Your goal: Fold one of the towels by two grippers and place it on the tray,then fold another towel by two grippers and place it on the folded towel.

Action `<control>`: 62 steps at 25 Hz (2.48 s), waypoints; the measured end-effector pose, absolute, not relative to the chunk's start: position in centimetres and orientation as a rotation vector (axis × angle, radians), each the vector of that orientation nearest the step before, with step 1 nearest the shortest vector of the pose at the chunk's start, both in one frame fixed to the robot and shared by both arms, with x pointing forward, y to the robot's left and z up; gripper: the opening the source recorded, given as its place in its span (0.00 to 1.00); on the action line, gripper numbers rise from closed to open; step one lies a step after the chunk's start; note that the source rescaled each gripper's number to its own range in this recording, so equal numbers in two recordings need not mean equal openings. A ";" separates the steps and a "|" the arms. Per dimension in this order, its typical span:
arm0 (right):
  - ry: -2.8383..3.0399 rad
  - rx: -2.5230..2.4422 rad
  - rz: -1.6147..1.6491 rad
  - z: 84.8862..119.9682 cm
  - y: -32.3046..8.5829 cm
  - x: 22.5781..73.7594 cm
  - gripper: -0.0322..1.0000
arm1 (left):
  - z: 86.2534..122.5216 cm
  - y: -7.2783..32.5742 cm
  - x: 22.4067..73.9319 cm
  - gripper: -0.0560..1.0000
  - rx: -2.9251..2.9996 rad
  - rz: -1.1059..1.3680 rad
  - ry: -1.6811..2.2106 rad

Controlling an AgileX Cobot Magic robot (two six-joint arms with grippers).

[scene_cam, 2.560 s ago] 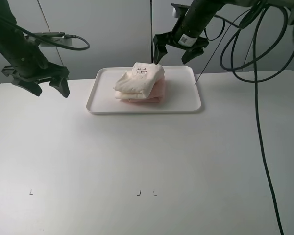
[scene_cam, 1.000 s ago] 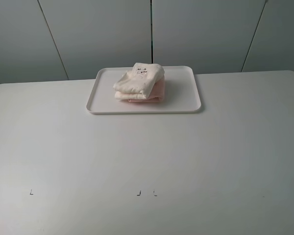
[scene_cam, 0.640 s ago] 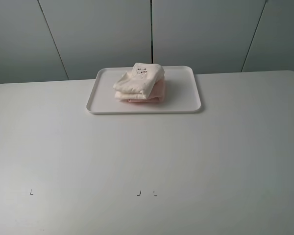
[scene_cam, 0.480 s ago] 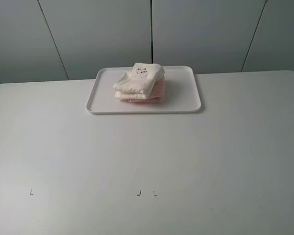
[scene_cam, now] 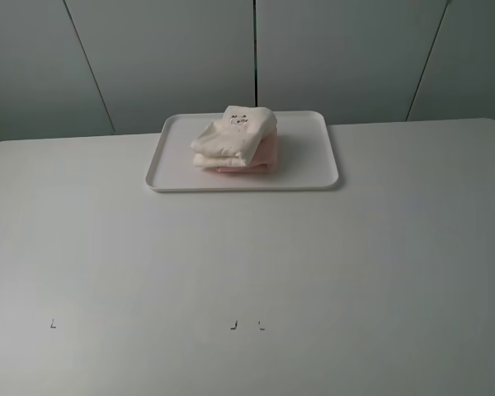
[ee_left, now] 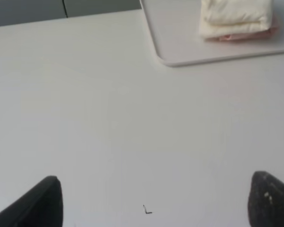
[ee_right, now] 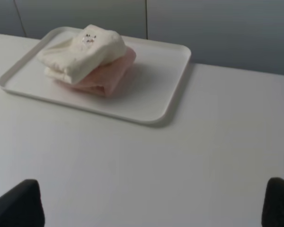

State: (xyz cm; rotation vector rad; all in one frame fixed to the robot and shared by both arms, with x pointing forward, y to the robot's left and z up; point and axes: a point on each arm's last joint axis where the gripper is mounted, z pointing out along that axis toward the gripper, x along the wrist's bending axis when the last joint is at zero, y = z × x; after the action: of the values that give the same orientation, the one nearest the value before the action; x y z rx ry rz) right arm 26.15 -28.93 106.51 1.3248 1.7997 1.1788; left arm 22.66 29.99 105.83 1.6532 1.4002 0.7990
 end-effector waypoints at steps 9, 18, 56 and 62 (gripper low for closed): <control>1.904 1.303 1.168 106.4 -28.8 24.7 0.99 | 105.6 29.9 23.0 1.00 1.664 0.816 1.368; 1.950 1.318 1.129 105.4 -29.1 23.7 0.99 | 105.3 29.8 23.1 1.00 1.671 0.802 1.374; 1.641 1.519 1.023 105.3 -29.2 23.1 0.99 | 105.3 29.8 23.1 1.00 1.604 0.854 1.474; 1.641 1.519 1.023 105.3 -29.2 23.1 0.99 | 105.3 29.8 23.1 1.00 1.602 0.853 1.475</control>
State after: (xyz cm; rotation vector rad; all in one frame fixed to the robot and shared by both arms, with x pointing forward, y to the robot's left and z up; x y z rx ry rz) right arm 23.09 -29.17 105.33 1.5193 1.6414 1.0227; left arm 23.12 29.82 105.34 1.6024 1.4754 0.8527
